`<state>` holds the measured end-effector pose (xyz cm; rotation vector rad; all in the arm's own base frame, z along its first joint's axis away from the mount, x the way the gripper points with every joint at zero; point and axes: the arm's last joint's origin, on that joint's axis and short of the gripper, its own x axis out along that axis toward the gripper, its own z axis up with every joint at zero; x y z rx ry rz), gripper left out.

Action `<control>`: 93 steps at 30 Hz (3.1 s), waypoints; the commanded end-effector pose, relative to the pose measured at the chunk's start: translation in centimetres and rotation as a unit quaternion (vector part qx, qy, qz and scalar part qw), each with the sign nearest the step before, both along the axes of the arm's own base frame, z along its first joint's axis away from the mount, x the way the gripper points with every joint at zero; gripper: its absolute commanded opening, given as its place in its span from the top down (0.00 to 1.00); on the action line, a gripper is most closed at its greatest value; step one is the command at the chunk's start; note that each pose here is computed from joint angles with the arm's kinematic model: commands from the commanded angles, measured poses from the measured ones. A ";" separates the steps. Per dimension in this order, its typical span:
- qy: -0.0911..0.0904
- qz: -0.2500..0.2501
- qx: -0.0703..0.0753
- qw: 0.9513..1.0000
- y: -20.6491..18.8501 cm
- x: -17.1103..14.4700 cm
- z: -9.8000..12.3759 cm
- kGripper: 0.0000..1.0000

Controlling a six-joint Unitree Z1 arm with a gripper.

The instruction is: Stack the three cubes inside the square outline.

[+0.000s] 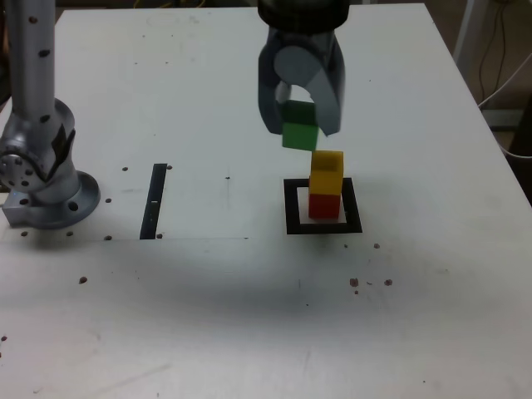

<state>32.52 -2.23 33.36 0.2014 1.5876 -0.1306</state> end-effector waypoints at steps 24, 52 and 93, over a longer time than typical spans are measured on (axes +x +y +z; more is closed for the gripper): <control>-0.004 0.023 -0.002 1.000 0.4 3.0 -2.5 0.81; -0.009 0.034 0.000 0.999 1.3 1.9 -3.0 0.01; 0.041 0.031 -0.004 0.999 1.9 -13.6 -2.8 0.00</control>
